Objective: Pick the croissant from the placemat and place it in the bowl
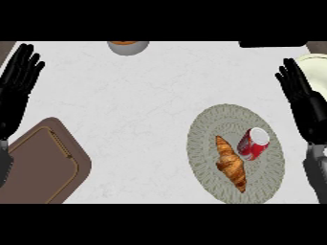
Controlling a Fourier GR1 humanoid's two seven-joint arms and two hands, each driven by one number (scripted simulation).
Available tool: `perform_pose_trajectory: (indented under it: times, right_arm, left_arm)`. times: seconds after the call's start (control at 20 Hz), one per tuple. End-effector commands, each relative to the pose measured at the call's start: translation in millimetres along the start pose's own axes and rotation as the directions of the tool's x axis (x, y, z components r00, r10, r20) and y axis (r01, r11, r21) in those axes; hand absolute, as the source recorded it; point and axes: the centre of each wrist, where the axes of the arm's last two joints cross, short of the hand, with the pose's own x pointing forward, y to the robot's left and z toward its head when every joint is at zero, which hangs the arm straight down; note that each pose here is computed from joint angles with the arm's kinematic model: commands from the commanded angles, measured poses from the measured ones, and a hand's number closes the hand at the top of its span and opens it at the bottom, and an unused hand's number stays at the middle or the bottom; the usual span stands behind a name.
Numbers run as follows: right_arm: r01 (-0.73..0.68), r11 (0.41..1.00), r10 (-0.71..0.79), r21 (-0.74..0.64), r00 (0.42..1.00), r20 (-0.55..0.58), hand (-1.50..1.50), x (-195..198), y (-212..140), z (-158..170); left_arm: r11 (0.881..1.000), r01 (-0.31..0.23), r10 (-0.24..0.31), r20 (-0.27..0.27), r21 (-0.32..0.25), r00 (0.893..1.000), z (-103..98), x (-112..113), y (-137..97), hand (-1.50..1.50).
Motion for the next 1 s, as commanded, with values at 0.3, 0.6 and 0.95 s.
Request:
perform_pose_trajectory:
  times: [0.3, 0.6, 0.95]
  right_arm:
    - [-0.222, 0.910, 0.155, 0.351, 0.965, 0.210, 1.50, 25.8, -34.5, -24.5]
    - [0.269, 0.760, -0.419, 0.591, 0.899, 0.130, -1.50, -45.6, -58.4, -13.2]
    - [-0.060, 0.675, -0.164, 0.735, 0.959, 0.230, -1.50, 2.1, -91.4, -29.7]
  left_arm:
    - [0.989, 0.134, -0.127, -0.101, 0.061, 0.987, 8.4, -18.2, -7.7, 0.00]
    - [0.987, 0.147, -0.138, -0.117, 0.065, 0.983, 9.8, -23.0, -43.0, 0.00]
    - [0.977, 0.190, -0.178, -0.120, 0.092, 0.977, 2.0, -17.4, -41.9, 0.00]
